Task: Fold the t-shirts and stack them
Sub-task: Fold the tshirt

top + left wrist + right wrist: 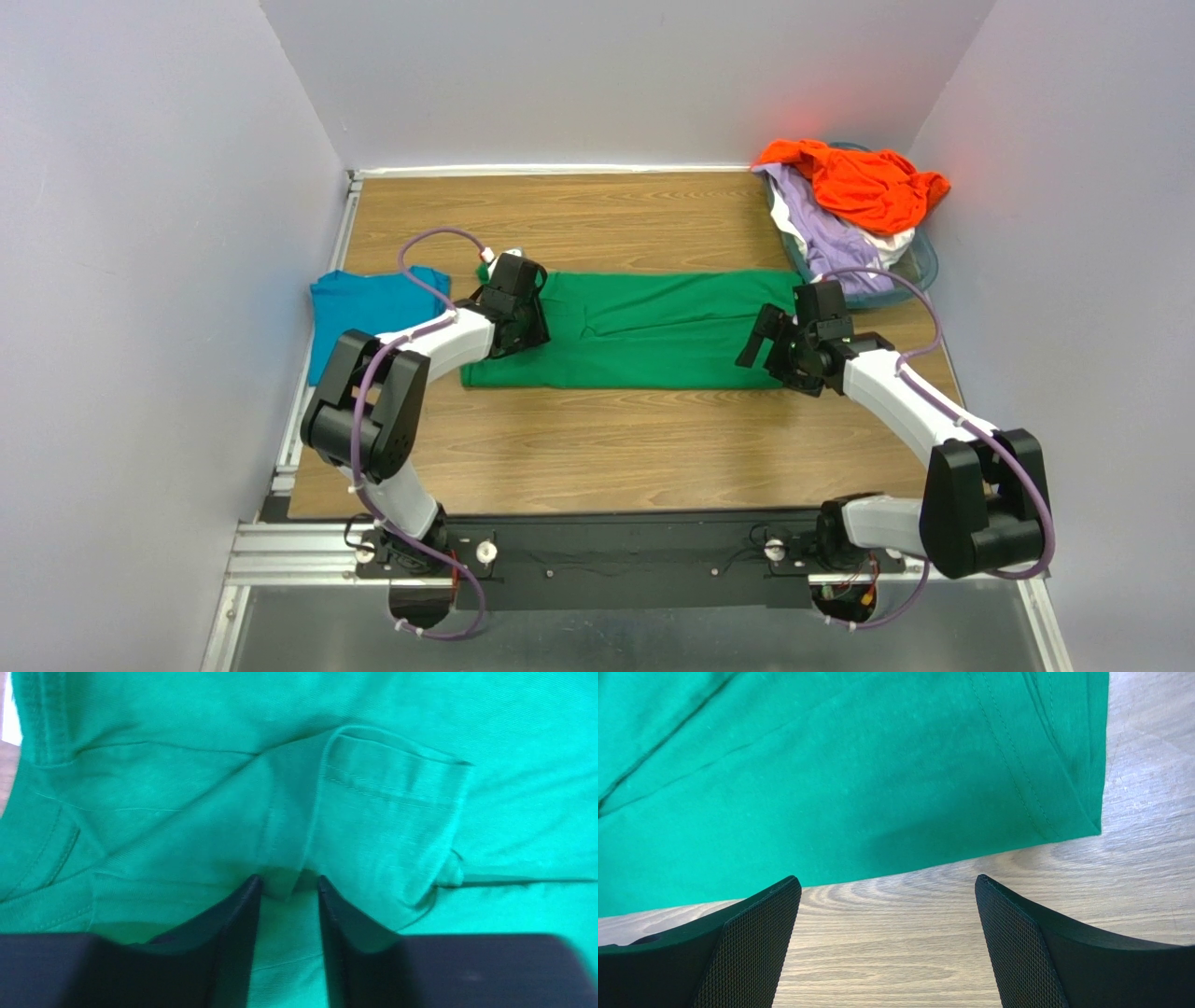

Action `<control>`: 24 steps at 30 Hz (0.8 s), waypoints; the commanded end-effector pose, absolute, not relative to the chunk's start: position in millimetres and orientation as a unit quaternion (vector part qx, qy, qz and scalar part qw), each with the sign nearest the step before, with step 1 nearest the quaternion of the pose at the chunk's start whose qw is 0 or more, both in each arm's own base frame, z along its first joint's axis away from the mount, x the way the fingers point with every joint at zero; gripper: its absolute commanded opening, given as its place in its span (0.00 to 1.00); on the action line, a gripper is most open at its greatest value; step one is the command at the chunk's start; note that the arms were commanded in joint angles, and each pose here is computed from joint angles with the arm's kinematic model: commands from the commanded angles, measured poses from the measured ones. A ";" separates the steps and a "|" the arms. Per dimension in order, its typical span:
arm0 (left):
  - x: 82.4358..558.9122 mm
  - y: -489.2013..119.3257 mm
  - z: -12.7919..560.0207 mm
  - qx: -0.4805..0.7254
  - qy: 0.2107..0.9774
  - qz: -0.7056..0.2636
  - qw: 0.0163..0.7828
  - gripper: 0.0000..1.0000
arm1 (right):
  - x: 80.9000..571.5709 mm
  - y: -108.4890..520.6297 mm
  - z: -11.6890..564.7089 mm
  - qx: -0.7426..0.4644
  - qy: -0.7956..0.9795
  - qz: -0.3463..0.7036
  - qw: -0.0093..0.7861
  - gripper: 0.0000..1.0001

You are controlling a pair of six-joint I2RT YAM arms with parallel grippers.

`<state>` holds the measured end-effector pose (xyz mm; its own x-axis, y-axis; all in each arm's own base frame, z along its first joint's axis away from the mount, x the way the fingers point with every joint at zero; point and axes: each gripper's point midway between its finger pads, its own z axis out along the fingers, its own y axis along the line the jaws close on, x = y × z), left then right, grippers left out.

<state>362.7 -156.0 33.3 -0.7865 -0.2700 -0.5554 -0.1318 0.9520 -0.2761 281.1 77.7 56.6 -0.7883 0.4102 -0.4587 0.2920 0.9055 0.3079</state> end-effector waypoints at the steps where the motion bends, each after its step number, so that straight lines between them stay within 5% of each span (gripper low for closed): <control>1: 361.4 -141.7 24.3 -0.116 0.945 -0.066 0.300 0.38 | 274.4 74.2 50.3 0.183 0.942 0.105 0.260 1.00; 9: 368.1 -129.5 31.8 -0.128 0.942 -0.028 0.307 0.00 | 273.4 66.6 44.7 0.187 0.944 0.084 0.259 1.00; 24: 412.8 -98.9 65.9 -0.150 0.923 0.052 0.352 0.00 | 274.6 65.8 47.3 0.182 0.943 0.081 0.265 1.00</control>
<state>402.3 -118.4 64.8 -0.7208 -0.2598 -0.6427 -0.2674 0.9596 -0.0880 277.6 73.3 51.1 -0.7920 0.4020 -0.4596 0.2980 0.9114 0.2837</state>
